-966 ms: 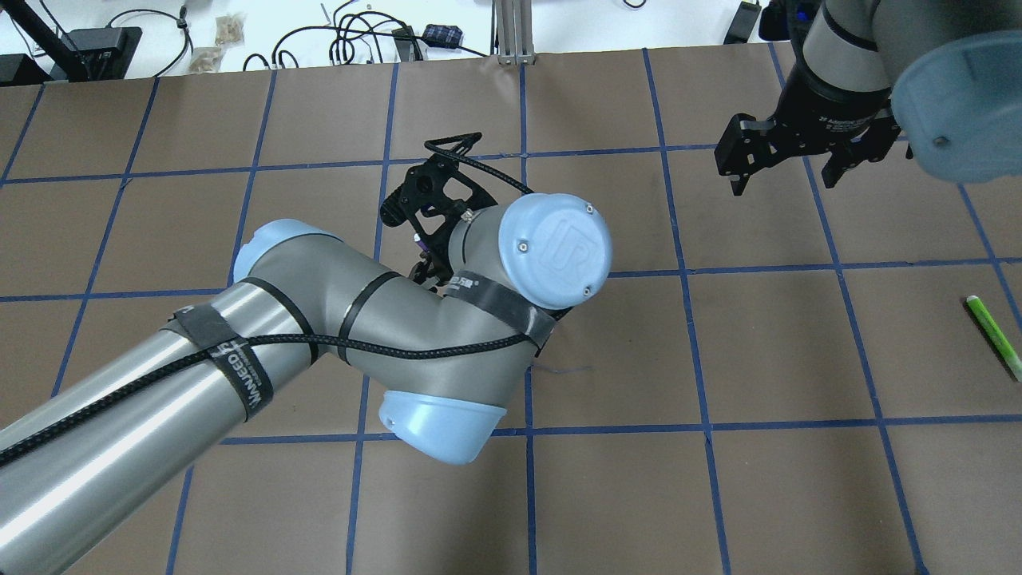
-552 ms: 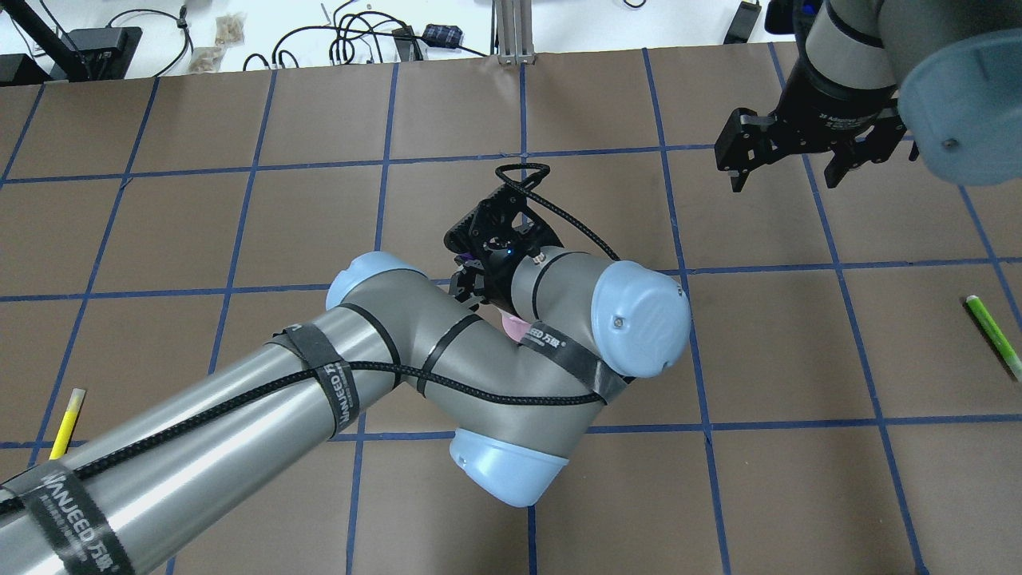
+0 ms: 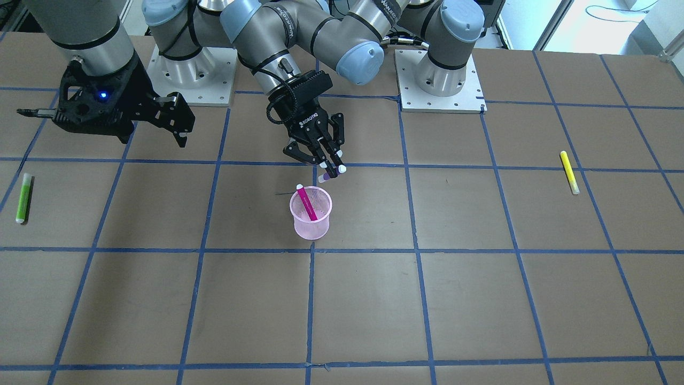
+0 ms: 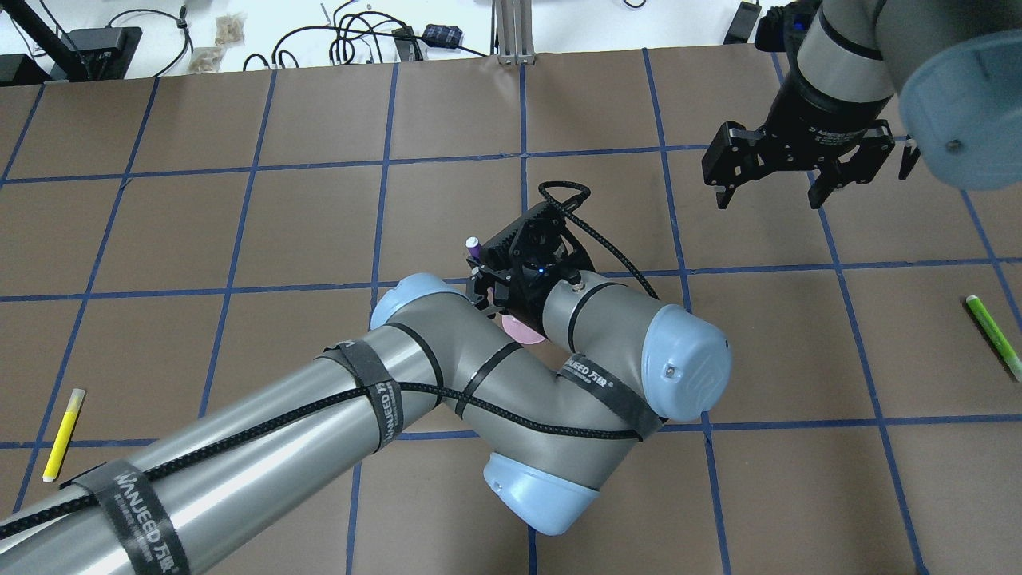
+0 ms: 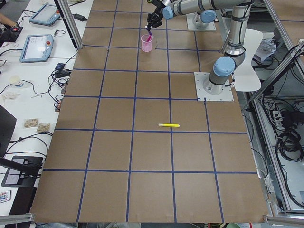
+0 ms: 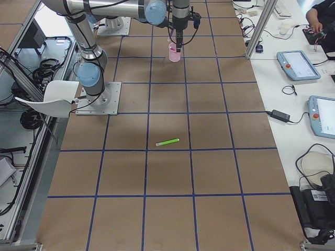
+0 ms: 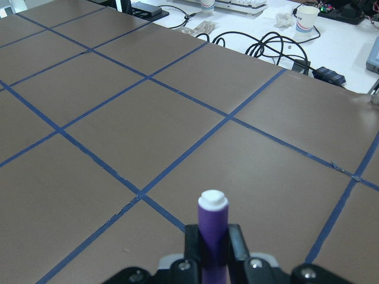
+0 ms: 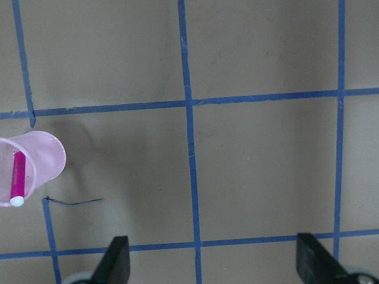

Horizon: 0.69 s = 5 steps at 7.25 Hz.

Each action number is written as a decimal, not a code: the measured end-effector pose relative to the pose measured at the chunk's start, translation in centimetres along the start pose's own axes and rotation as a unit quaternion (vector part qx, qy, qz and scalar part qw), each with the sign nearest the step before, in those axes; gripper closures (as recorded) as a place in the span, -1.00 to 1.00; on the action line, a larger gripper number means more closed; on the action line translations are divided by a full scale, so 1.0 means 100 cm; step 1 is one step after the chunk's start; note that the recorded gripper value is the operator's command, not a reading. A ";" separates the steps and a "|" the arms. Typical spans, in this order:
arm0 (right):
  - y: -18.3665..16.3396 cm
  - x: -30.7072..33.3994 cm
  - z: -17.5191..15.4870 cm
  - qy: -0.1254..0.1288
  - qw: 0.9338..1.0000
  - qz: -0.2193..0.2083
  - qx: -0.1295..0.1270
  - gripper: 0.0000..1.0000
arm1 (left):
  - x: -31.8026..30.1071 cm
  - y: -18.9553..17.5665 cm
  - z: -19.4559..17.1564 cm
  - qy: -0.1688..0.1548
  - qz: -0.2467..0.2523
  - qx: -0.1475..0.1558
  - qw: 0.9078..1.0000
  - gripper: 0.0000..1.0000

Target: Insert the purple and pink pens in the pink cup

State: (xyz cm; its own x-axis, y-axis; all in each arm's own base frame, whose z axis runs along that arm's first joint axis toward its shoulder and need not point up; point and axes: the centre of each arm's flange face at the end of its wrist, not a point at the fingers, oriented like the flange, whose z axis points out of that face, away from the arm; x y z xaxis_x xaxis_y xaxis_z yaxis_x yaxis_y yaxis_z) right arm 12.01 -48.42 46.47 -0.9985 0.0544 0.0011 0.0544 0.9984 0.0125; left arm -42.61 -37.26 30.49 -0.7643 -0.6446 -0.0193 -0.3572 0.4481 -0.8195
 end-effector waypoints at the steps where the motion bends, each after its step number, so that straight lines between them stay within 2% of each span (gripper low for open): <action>1: 0.000 -0.001 0.001 -0.003 1.000 0.001 -0.003 -1.00 | 0.008 -0.003 -0.002 0.003 0.000 0.003 1.000 0.95; 5: 0.001 -0.001 0.006 -0.004 1.000 0.001 -0.005 -1.00 | 0.027 0.011 0.011 -0.005 0.017 0.012 1.000 0.95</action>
State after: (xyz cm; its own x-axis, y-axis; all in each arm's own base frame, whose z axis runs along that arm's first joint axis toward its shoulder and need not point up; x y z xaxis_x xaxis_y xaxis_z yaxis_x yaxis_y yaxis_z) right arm 12.10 -48.35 45.83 -0.9983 0.0574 -0.0076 0.0573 0.9981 0.0223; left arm -44.50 -39.22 28.96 -0.7704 -0.6354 -0.0518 -0.3187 0.4543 -0.8319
